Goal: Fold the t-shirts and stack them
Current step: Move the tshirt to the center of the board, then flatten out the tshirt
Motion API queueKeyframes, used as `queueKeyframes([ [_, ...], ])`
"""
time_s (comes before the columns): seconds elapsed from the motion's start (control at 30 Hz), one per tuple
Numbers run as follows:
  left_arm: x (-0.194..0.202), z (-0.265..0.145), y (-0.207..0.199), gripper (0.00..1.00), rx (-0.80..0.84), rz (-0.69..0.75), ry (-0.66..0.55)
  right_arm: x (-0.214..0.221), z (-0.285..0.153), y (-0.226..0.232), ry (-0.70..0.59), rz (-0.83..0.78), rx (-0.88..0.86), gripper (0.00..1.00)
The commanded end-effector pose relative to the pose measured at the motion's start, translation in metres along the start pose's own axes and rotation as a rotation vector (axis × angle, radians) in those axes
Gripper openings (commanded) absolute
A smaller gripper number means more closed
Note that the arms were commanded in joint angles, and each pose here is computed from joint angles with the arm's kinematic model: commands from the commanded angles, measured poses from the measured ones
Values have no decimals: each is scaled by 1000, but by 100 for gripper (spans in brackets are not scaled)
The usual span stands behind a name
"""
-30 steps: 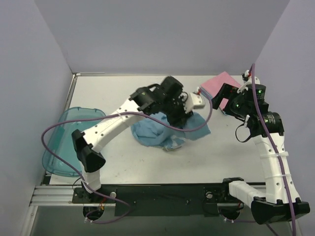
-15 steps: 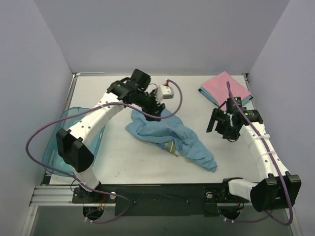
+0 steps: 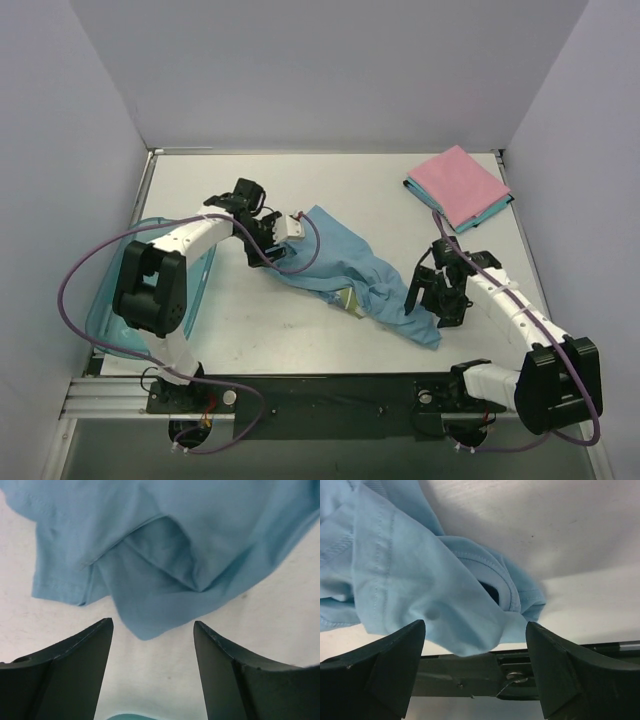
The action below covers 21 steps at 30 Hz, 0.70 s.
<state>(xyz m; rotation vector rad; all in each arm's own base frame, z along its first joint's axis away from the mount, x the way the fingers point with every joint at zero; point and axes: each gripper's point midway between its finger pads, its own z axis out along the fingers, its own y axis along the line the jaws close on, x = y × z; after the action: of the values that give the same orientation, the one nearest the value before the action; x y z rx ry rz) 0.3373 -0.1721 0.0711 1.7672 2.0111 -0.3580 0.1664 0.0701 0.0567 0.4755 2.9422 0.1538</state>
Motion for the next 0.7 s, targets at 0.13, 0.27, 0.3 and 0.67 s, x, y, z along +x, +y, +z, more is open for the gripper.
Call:
queueKeyframes([
  [0.13, 7, 29, 27, 76, 9, 232, -47, 5, 28, 15, 42, 74, -85, 75],
  [0.27, 27, 38, 6, 76, 98, 259, 1, 9, 34, 11, 58, 71, -73, 70],
  [0.3, 33, 38, 0, 76, 121, 260, 15, 8, 34, 11, 53, 68, -72, 70],
  [0.67, 52, 28, -27, 79, 232, 413, 55, 1, 42, 16, 91, 53, -63, 57],
])
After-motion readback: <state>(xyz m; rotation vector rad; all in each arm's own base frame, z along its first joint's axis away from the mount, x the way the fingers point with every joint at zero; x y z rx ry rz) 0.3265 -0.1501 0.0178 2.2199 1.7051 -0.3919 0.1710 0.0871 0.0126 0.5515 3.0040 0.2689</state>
